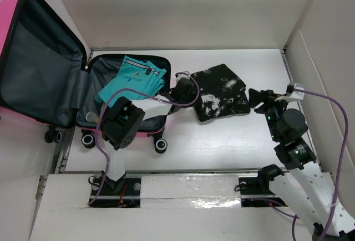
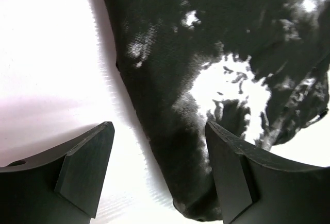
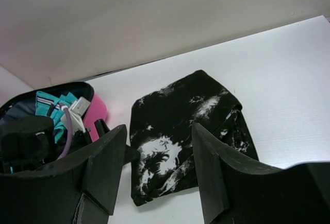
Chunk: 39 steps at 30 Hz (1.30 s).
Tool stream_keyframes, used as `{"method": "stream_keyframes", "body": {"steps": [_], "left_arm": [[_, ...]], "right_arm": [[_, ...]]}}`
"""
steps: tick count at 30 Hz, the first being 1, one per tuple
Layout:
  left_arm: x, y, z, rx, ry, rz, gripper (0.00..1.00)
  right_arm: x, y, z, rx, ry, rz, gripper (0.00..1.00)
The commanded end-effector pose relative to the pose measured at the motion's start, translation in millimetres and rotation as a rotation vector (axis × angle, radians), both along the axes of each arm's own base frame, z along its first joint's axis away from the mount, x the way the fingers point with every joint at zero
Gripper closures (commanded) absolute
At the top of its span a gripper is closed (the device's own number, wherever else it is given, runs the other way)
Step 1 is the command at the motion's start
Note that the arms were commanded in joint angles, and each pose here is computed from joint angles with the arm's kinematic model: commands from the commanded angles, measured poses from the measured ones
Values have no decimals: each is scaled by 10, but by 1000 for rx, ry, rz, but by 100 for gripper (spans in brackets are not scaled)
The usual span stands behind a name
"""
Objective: Pack the luggage
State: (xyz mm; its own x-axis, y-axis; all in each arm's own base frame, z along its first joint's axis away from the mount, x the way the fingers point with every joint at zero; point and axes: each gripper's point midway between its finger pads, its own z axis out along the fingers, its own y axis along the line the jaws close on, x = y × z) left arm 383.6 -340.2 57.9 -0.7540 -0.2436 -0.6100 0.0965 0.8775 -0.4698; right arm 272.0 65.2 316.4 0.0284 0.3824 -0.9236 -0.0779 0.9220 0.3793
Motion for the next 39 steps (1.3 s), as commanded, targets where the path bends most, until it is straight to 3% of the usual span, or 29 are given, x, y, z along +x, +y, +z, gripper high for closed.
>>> {"method": "stream_keyframes", "body": {"steps": [1, 7, 10, 13, 14, 17, 18, 22, 25, 29, 33, 37, 39], "left_arm": [[137, -93, 63, -19, -22, 45, 32], [353, -338, -200, 65, -12, 67, 36], [415, -384, -332, 85, 4, 70, 47], [412, -373, -363, 87, 2, 71, 68], [437, -414, -310, 62, -20, 64, 82], [484, -464, -141, 50, -56, 41, 100], [474, -463, -148, 60, -58, 26, 100], [609, -594, 602, 37, -184, -47, 100], [622, -637, 1523, -12, -323, -106, 100], [424, -487, 2306, -31, -405, -186, 100], [364, -27, 2894, -37, -456, -202, 100], [367, 773, 3182, 16, -492, -111, 100], [394, 1451, 3238, 33, -505, 7, 100]], "right_arm": [[-17, 42, 189, 10, -66, 23, 41], [-47, 34, 227, 11, -77, 25, 41], [-70, 16, 242, 14, -84, 21, 41], [-88, 9, 265, 17, -91, 21, 41], [-86, 9, 258, 16, -89, 21, 41], [-85, 19, 254, 15, -88, 25, 41], [-90, 23, 270, 18, -92, 28, 41], [-82, 26, 251, 16, -87, 29, 41], [-89, 4, 262, 20, -90, 18, 41], [-87, -13, 250, 19, -89, 9, 41], [-105, -46, 271, 22, -91, -5, 41], [-159, -62, 323, 31, -111, -2, 41], [-174, -65, 337, 33, -115, -1, 41]]}}
